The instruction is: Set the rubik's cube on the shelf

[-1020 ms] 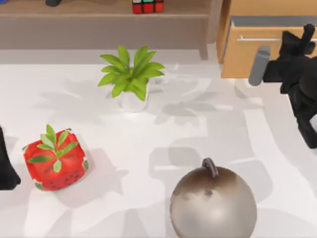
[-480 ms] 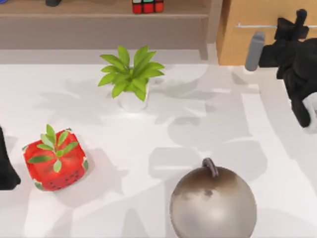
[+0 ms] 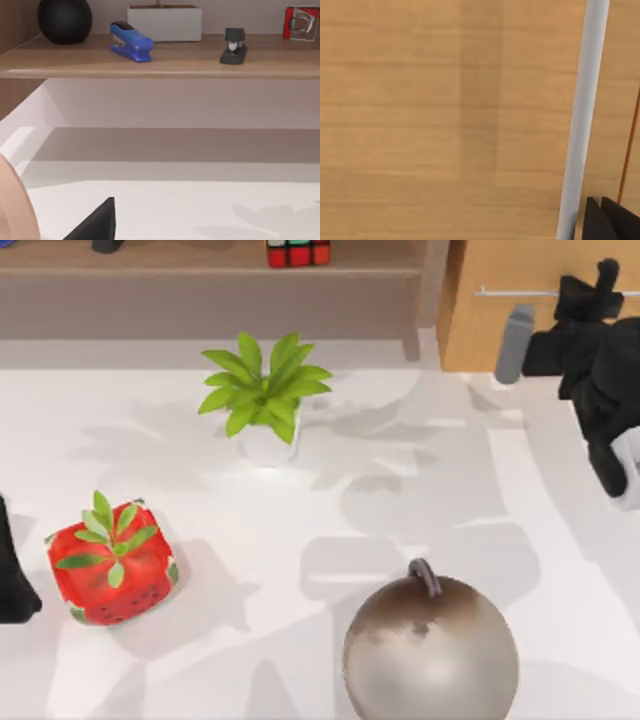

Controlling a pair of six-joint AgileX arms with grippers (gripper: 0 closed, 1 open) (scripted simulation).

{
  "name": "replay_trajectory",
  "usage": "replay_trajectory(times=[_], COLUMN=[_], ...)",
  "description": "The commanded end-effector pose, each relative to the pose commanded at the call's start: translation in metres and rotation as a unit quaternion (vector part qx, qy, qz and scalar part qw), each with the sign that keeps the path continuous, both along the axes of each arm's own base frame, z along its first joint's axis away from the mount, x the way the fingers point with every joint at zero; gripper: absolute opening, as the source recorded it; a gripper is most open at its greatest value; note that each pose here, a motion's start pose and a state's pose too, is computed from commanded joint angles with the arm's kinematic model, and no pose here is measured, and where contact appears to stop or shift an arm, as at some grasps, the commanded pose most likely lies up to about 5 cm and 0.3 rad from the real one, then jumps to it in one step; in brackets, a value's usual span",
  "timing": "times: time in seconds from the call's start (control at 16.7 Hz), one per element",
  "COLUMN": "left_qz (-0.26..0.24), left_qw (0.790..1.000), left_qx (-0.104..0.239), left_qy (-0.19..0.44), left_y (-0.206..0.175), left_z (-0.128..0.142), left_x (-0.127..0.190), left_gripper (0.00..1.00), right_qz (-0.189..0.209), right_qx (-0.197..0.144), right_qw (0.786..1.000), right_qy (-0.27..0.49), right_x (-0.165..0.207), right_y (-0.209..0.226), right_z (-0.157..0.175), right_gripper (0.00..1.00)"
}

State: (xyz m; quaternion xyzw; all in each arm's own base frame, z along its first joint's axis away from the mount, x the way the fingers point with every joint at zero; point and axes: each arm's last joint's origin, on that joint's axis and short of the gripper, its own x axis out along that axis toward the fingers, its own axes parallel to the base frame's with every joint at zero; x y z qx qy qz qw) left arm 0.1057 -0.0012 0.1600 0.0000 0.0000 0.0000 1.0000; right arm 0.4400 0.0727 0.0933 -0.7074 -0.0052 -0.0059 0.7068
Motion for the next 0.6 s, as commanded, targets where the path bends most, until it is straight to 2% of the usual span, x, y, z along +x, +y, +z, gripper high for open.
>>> replay_trajectory(times=[0.48, 0.6], left_qz=[0.000, 0.000], left_qw=[1.000, 1.000], left_qx=[0.000, 0.000], left_qy=[0.000, 0.000], left_y=[0.0000, 0.0000], left_z=[0.0000, 0.0000], left_x=[0.0000, 0.0000], left_gripper=[1.00, 1.00], right_qz=[0.000, 0.000], right_qx=[0.000, 0.000], right_qw=[1.000, 1.000], right_qy=[0.000, 0.000], right_x=[0.0000, 0.0000], right_y=[0.0000, 0.0000], right_z=[0.0000, 0.0000], right_gripper=[0.98, 1.00])
